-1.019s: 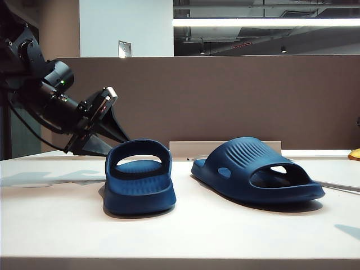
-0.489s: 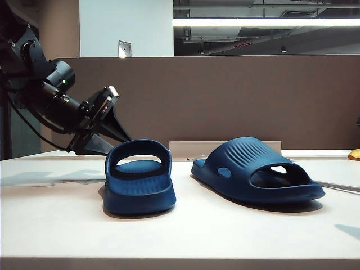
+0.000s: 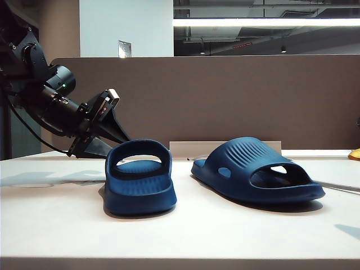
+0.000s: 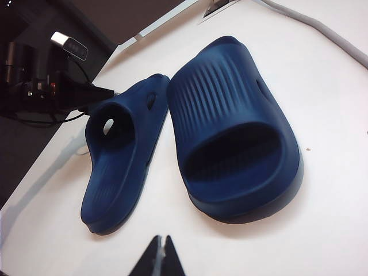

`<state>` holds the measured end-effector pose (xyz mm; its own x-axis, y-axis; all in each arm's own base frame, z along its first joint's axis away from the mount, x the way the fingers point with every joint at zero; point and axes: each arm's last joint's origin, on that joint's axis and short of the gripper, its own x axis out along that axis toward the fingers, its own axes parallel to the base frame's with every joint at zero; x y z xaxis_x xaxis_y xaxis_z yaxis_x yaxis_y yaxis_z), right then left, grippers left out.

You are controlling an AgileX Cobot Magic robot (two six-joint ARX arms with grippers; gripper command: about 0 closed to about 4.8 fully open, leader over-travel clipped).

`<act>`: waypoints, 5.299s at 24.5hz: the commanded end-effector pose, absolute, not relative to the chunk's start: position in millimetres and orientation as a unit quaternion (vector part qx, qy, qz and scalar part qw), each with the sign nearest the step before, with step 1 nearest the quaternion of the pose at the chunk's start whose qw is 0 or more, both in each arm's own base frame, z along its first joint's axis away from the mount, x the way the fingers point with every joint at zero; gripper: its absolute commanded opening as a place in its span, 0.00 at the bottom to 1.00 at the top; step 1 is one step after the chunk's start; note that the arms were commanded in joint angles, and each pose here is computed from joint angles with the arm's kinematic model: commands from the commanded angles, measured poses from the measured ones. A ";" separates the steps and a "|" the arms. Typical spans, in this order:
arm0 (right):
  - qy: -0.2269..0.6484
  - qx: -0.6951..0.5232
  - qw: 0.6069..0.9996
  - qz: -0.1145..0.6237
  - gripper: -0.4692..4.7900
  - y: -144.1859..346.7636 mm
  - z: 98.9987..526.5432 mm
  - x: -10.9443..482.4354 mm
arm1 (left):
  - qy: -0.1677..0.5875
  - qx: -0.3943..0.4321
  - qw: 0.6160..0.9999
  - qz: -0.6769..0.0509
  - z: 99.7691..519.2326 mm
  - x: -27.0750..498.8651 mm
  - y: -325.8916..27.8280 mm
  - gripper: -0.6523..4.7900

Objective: Interlock the pair of blue slippers on the table with their fronts facing up.

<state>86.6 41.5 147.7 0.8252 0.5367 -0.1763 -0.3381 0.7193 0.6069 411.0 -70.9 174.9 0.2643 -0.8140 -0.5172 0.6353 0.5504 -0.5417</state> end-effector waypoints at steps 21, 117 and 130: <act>0.168 0.286 0.911 0.245 0.09 41.8 149.8 86.5 | 0.468 -0.132 0.727 -0.485 167.7 389.3 -70.0 0.17; 0.161 0.288 0.909 0.255 0.09 42.2 151.6 86.5 | 0.389 -0.247 0.648 -0.607 154.4 394.3 -70.6 0.11; 0.141 0.340 0.903 0.221 0.09 40.5 155.7 88.2 | 0.309 -0.147 0.719 -0.604 252.0 380.6 -67.6 0.11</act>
<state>87.7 41.2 152.7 0.8457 0.5187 -0.1257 -0.3186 0.6795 0.6609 384.9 -68.9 236.4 0.0478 -0.9667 -0.2515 0.7464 0.2019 -0.6341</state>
